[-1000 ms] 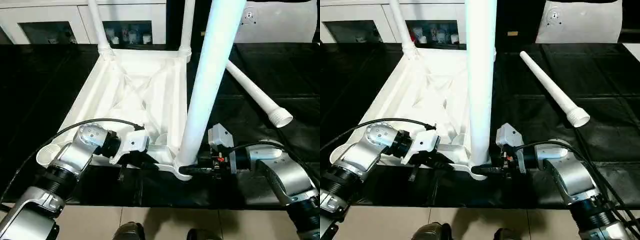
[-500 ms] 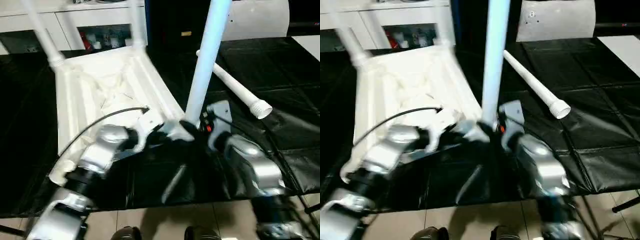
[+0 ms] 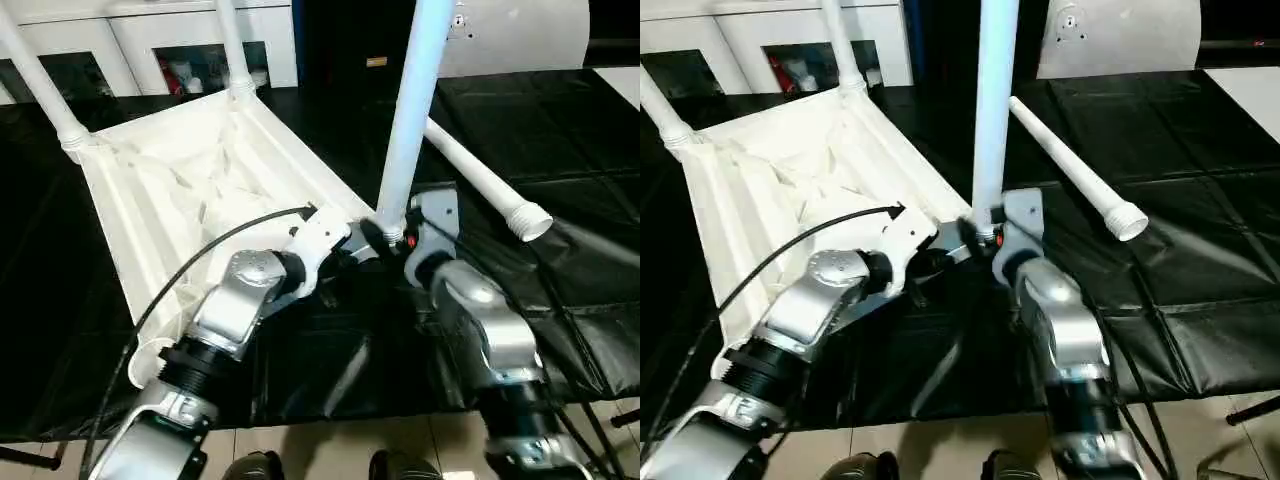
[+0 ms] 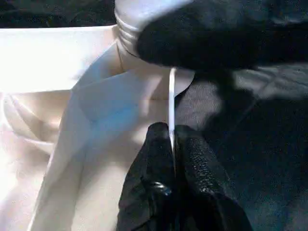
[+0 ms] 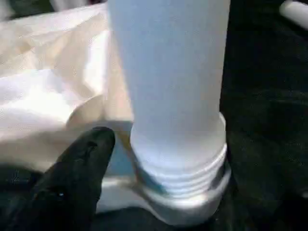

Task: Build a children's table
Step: Rotate leg to tighten

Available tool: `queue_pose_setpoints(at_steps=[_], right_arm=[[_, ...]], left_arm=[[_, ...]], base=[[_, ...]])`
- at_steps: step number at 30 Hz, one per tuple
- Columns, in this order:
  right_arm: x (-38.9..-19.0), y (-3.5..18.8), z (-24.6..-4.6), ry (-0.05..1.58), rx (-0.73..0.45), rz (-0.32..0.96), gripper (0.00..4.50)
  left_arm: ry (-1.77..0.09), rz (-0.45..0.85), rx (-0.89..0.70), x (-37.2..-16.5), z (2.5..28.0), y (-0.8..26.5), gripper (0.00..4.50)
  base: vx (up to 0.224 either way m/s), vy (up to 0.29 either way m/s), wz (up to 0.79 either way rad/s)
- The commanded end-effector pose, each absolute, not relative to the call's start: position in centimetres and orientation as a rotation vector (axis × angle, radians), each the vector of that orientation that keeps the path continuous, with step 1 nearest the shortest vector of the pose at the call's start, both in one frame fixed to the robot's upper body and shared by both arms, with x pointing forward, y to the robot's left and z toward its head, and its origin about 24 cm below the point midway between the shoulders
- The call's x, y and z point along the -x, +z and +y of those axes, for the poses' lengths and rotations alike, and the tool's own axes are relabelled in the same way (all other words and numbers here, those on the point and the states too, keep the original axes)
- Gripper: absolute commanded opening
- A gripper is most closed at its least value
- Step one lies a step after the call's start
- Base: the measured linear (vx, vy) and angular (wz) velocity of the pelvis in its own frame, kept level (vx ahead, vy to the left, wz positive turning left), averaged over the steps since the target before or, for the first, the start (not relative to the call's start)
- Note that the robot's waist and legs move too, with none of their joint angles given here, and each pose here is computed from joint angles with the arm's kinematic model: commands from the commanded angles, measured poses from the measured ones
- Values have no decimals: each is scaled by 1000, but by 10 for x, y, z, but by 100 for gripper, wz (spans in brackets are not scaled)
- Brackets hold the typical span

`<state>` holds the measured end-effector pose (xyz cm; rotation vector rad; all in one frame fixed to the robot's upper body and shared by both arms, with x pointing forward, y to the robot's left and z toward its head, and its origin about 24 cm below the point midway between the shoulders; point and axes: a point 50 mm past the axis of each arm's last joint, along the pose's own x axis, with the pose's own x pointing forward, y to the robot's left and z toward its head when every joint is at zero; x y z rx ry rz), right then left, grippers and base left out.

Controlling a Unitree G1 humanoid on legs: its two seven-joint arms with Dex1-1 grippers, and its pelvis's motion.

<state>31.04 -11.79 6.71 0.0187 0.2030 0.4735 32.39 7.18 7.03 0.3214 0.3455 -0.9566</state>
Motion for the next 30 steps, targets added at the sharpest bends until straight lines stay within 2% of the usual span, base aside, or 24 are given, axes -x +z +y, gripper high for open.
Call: queue_pose_setpoints(at_steps=[1, 4, 6, 11, 16, 17, 19, 22, 24, 30], right_arm=[[-304, 71, -107, 593, -12, 173, 430], [-299, 77, -117, 668, 14, 140, 441], [-287, 83, -137, 835, 95, 131, 441], [-278, 90, -151, 993, 124, 147, 441], [-266, 93, -156, 1221, 179, 213, 441], [-266, 93, -156, 1221, 179, 213, 441], [-265, 96, -157, 1300, 180, 227, 441], [-266, 98, -156, 1355, 175, 243, 408], [-266, 98, -156, 1355, 175, 243, 405], [-262, 98, -156, 1450, 167, 293, 353]], left_arm=[[-1020, 248, -333, -324, 68, 86, 0], [-1066, 256, -359, -323, 76, 85, 0], [-1211, 258, -415, -317, 89, 83, 0], [-1422, 256, -495, -305, 100, 79, 0], [-1590, 289, -494, -299, 108, 81, 0], [-1590, 289, -494, -299, 108, 81, 0], [-1647, 310, -548, -298, 115, 80, 0], [-1674, 332, -597, -299, 121, 78, 0], [-1674, 332, -597, -299, 121, 78, 0], [-1678, 332, -604, -300, 125, 77, 0]], base=[[0, 0, 0], [0, 0, 0], [0, 0, 0], [0, 0, 0], [0, 0, 0], [0, 0, 0], [0, 0, 0], [0, 0, 0], [0, 0, 0], [0, 0, 0]])
